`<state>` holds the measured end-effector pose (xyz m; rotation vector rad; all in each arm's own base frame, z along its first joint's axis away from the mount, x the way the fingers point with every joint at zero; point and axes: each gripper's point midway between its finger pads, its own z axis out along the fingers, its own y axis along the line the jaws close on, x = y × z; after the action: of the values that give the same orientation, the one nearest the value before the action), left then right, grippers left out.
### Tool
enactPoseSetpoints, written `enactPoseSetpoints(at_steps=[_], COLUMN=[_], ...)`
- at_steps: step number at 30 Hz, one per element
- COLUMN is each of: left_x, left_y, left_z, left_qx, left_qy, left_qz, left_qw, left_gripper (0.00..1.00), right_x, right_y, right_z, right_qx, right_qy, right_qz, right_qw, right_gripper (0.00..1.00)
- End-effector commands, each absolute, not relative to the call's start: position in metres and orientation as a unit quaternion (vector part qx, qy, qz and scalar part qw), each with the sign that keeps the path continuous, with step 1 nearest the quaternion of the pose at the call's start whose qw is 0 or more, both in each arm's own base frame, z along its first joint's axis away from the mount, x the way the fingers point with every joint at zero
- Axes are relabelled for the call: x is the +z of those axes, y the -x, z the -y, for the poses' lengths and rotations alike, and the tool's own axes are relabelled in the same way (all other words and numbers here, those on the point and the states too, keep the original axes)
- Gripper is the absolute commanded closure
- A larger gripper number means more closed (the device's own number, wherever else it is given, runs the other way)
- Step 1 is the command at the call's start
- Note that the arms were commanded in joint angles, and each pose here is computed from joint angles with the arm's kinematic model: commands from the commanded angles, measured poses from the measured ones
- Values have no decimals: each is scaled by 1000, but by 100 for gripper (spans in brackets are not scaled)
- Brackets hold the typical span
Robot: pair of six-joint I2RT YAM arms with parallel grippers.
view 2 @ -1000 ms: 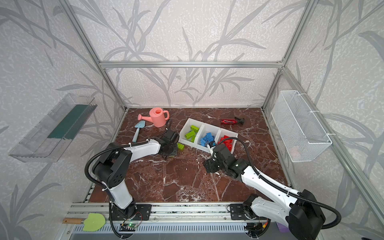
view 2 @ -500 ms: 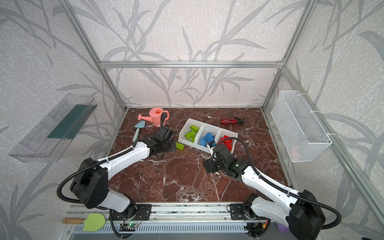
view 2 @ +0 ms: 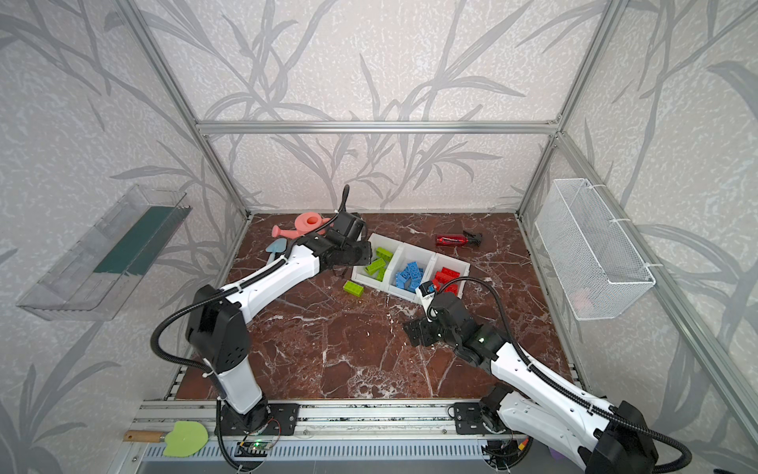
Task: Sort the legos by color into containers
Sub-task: 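Carry the green brick into the green compartment with the left gripper and release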
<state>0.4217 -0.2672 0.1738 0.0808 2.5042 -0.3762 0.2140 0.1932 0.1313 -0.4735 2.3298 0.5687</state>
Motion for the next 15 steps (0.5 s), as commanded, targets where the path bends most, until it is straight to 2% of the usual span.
enactPoseSetpoints(at_steps=[1, 5, 9, 15], left_x=[157, 142, 127, 112], left_y=[-426, -443, -453, -462], left_z=[275, 285, 292, 299], left_qx=[-122, -110, -99, -99], left_qy=[-54, -61, -64, -60], left_qz=[-955, -959, -964, -968], left_qw=[265, 254, 238, 223], left_gripper=[68, 68, 67, 61], right_x=[129, 127, 129, 126], right_y=[-215, -215, -215, -214], right_z=[-188, -186, -182, -174], right_qx=[218, 223, 219, 205], right_qy=[172, 166, 164, 148], right_qz=[-890, -884, -883, -891], right_qw=[361, 375, 381, 378], right_gripper=[6, 0, 1, 1])
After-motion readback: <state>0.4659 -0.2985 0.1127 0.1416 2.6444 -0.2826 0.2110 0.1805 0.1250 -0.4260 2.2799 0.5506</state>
